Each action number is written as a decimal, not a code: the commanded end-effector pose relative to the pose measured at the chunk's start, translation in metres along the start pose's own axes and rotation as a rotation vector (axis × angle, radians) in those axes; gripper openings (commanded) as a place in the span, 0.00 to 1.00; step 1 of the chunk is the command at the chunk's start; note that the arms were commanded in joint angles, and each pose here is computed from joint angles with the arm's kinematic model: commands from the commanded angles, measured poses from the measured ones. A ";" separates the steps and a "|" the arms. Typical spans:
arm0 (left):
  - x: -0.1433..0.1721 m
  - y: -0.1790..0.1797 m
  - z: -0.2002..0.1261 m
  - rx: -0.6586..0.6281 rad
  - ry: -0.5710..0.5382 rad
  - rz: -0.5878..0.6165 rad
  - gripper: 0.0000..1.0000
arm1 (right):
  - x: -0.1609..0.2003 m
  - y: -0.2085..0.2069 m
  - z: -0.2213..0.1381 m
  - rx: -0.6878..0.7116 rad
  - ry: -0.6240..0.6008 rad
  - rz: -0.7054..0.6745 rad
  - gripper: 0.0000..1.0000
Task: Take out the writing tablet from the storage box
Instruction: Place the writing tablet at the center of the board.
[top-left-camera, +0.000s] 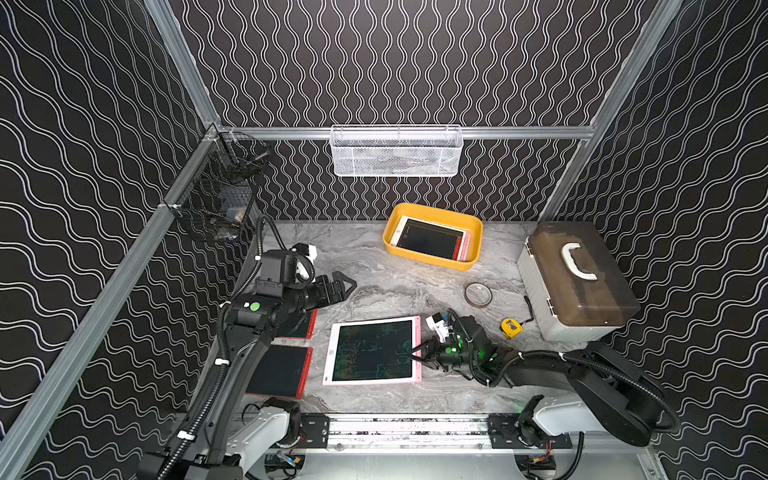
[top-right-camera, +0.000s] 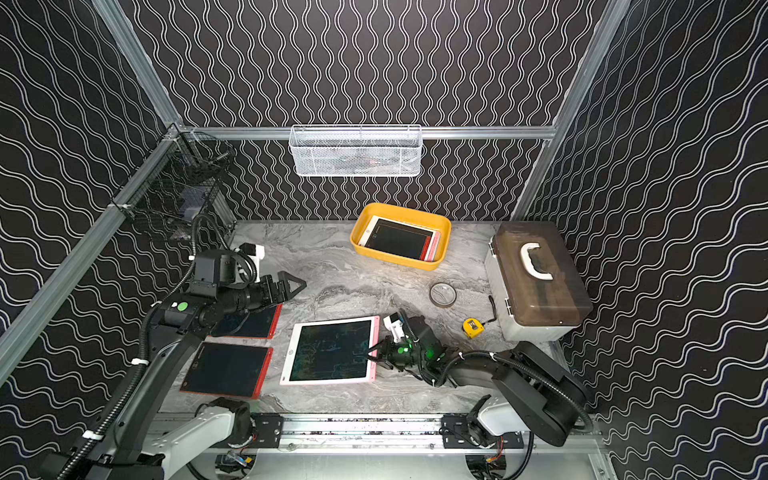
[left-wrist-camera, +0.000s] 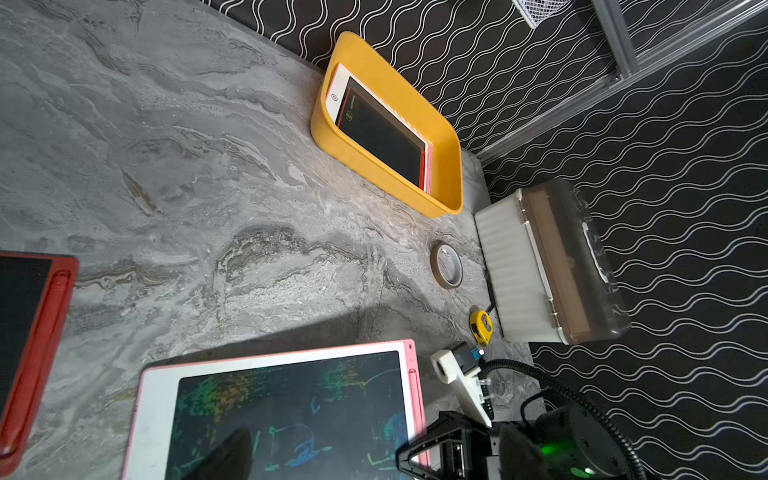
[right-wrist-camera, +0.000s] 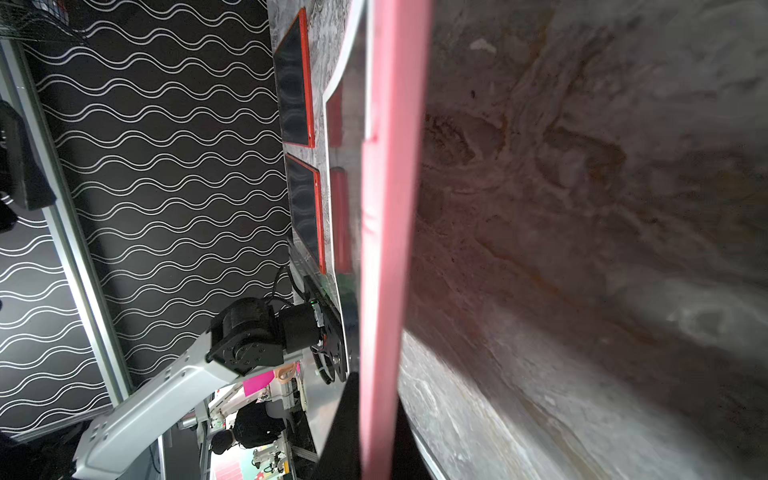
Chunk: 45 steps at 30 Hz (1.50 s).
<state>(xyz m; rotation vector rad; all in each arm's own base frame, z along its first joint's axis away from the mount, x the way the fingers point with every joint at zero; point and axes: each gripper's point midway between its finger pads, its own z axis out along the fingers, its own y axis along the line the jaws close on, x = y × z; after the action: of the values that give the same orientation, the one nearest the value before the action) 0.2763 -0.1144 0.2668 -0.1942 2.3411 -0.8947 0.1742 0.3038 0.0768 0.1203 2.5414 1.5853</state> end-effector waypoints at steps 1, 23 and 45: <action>-0.003 -0.008 0.000 0.047 -0.012 -0.023 0.96 | -0.006 0.000 0.004 0.013 -0.053 -0.002 0.01; -0.005 -0.014 -0.007 0.056 -0.031 -0.009 0.97 | -0.002 -0.005 -0.002 0.067 -0.084 -0.021 0.01; -0.004 -0.012 -0.009 0.047 -0.036 -0.009 0.97 | 0.006 -0.028 0.003 0.125 -0.059 0.000 0.00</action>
<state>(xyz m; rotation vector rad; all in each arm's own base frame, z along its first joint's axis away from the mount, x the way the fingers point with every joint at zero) 0.2720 -0.1171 0.2769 -0.2130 2.3034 -0.9405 0.1712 0.3026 0.0674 0.1440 2.5274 1.4902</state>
